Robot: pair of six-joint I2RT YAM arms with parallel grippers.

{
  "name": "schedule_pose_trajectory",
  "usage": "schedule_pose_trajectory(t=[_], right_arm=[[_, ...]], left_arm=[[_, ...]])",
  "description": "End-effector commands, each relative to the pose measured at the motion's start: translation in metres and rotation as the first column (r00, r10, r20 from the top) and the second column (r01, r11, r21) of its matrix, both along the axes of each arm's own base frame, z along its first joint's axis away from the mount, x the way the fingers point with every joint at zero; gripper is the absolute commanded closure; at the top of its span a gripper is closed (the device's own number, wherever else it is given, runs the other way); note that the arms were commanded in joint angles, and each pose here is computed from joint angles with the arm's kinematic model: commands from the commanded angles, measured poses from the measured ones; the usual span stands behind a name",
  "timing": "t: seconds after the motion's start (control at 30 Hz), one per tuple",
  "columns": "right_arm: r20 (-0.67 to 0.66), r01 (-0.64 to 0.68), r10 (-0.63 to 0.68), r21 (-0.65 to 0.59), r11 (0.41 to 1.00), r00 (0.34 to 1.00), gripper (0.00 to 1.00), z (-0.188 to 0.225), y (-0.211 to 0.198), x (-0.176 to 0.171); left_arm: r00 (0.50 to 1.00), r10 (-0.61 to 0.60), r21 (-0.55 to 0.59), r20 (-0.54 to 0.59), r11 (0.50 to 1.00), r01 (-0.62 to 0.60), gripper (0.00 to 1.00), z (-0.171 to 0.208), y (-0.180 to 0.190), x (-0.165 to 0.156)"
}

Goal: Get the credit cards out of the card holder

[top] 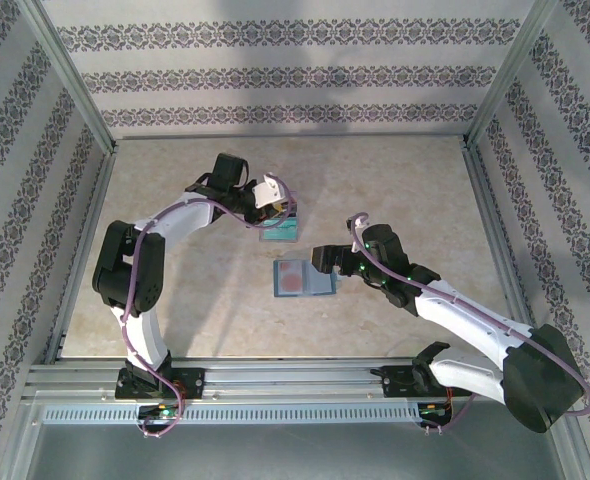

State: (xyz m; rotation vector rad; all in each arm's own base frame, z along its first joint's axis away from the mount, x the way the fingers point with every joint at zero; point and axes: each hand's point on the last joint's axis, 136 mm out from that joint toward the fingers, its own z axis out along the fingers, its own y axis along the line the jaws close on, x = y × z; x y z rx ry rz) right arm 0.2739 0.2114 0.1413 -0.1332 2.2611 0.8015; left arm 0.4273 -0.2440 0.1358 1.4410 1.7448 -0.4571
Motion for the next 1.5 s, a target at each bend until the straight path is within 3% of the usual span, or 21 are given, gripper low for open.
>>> schedule_pose_trajectory(t=[0.0,0.63,1.23,1.47], right_arm=[[0.024,0.031,-0.031,0.005,0.999,0.999,0.02,0.013,-0.002,0.009],[0.027,0.036,-0.036,0.007,0.999,0.999,0.02,0.016,-0.002,0.009],[0.019,0.015,-0.015,0.01,1.0,1.0,0.02,0.018,0.004,0.012],[0.02,0.004,-0.005,0.014,1.0,1.0,0.02,0.019,0.006,0.012]], left_arm=[[0.999,-0.044,-0.004,0.019,0.999,0.044,1.0,0.0,0.002,0.006],[0.994,-0.091,0.067,-0.06,0.993,0.095,1.0,-0.028,0.01,0.018],[0.988,-0.107,0.063,-0.11,0.991,0.114,1.0,-0.034,0.007,0.021],[0.989,-0.093,0.068,-0.115,0.993,0.101,0.77,-0.027,0.009,0.02]])
